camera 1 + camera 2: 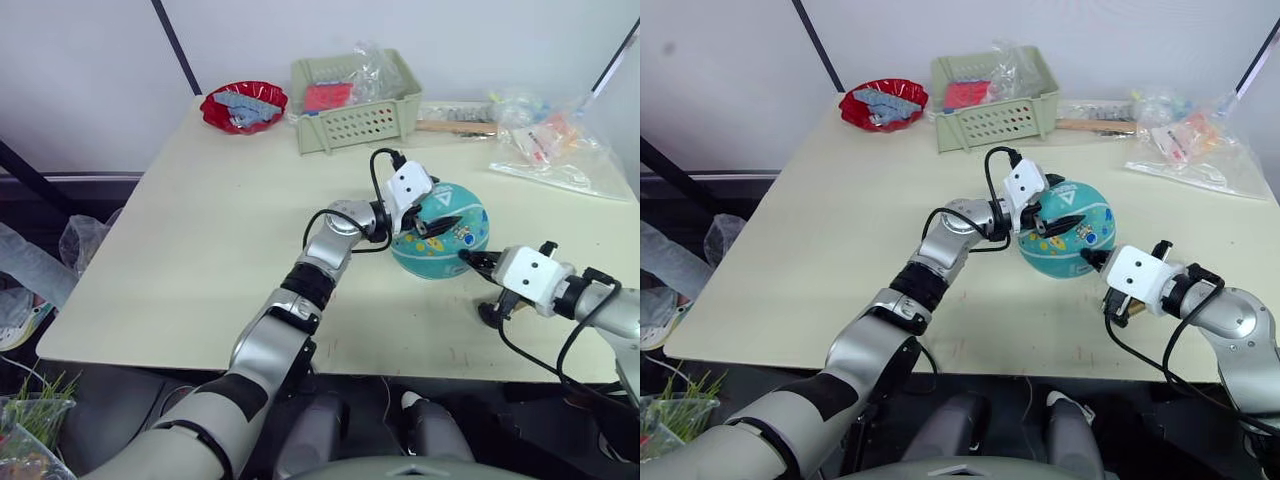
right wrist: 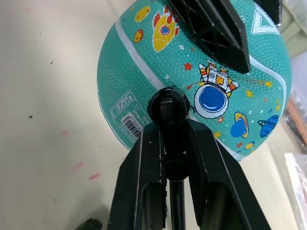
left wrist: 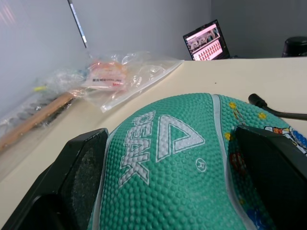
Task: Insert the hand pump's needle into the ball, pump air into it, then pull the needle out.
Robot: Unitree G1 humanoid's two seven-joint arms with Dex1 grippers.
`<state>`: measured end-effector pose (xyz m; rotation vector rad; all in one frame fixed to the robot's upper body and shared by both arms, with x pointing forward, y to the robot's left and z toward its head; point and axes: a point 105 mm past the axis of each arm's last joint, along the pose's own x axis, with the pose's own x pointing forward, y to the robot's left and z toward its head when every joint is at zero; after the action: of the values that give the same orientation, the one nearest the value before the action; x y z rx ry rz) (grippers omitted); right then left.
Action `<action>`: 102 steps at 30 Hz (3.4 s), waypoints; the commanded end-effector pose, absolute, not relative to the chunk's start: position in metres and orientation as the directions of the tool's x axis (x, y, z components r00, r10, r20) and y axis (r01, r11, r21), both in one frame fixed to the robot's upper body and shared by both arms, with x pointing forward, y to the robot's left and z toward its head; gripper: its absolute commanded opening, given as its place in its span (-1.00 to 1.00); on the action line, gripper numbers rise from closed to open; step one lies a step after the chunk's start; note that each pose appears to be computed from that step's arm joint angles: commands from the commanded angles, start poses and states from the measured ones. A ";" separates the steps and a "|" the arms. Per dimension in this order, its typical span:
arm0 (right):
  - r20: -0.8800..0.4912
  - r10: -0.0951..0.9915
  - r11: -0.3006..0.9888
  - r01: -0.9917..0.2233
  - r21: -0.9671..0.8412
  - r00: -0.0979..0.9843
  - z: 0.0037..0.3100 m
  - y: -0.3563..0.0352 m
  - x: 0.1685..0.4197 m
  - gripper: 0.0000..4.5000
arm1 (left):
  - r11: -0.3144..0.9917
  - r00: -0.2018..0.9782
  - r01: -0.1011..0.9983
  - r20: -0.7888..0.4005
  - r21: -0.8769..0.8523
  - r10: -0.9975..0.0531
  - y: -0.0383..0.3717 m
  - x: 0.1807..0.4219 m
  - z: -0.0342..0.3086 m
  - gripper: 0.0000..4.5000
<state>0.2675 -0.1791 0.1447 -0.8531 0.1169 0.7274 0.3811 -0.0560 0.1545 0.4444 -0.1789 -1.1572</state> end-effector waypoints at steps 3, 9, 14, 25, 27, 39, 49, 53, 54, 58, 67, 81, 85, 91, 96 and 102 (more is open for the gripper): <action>-0.231 0.640 0.353 -0.548 -0.758 0.732 0.196 -0.151 0.249 -0.96 | 0.299 0.431 0.888 -0.401 0.350 -0.808 -0.037 0.373 0.056 1.00; -0.258 0.632 0.337 -0.559 -0.758 0.731 0.196 -0.152 0.248 -0.96 | 0.267 0.447 0.872 -0.447 0.409 -0.775 -0.042 0.367 0.039 1.00; -0.261 0.645 0.326 -0.568 -0.756 0.718 0.203 -0.152 0.244 -0.96 | 0.257 0.450 0.873 -0.478 0.415 -0.755 -0.039 0.363 0.026 1.00; -0.274 0.651 0.322 -0.584 -0.745 0.708 0.212 -0.152 0.233 -0.96 | 0.275 0.458 0.875 -0.497 0.399 -0.737 -0.030 0.362 0.015 1.00; -0.275 0.650 0.322 -0.585 -0.744 0.709 0.213 -0.152 0.231 -0.96 | 0.274 0.456 0.876 -0.501 0.397 -0.736 -0.029 0.361 0.013 1.00; -0.303 0.643 0.316 -0.604 -0.732 0.703 0.218 -0.161 0.220 -0.96 | 0.278 0.455 0.879 -0.506 0.388 -0.732 -0.031 0.359 0.009 1.00; -0.238 0.564 0.458 -0.539 -0.707 0.791 0.211 -0.187 0.233 -0.96 | 0.356 0.475 0.863 -0.334 0.359 -0.814 -0.041 0.369 0.050 1.00; -0.184 0.519 0.540 -0.487 -0.686 0.835 0.210 -0.198 0.240 -0.96 | 0.382 0.463 0.866 -0.231 0.323 -0.856 -0.045 0.372 0.078 1.00; -0.175 0.512 0.555 -0.479 -0.680 0.841 0.209 -0.200 0.241 -0.96 | 0.381 0.458 0.868 -0.215 0.319 -0.863 -0.046 0.372 0.083 1.00; -0.151 0.456 0.622 -0.435 -0.652 0.877 0.204 -0.213 0.248 -0.96 | 0.358 0.401 0.890 -0.109 0.284 -0.910 -0.046 0.371 0.118 1.00; -0.080 0.340 0.704 -0.310 -0.639 0.937 0.211 -0.236 0.263 -0.96 | 0.353 0.363 0.903 0.004 0.244 -0.932 -0.039 0.371 0.167 1.00; -0.046 0.241 0.754 -0.217 -0.620 0.970 0.212 -0.257 0.278 -0.96 | 0.287 0.255 0.925 0.154 0.248 -0.955 -0.024 0.357 0.225 1.00; -0.031 0.194 0.760 -0.170 -0.627 0.980 0.213 -0.267 0.282 -0.96 | 0.201 0.181 0.938 0.097 0.282 -0.979 0.001 0.343 0.228 1.00; -0.017 0.133 0.764 -0.114 -0.636 0.991 0.210 -0.280 0.291 -0.96 | 0.126 0.131 0.954 -0.002 0.272 -0.991 0.038 0.328 0.213 1.00; 0.023 0.081 0.765 -0.047 -0.642 0.996 0.214 -0.292 0.301 -0.96 | 0.100 0.123 0.959 -0.072 0.266 -0.990 0.067 0.314 0.199 1.00; 0.071 0.024 0.774 0.027 -0.632 0.997 0.218 -0.306 0.314 -0.96 | 0.088 0.123 0.957 -0.109 0.278 -0.986 0.098 0.287 0.186 1.00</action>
<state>0.3128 -0.2981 0.2017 -0.6540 -0.0142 0.0600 0.3010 0.0908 0.1722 0.2850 -0.0423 -1.4263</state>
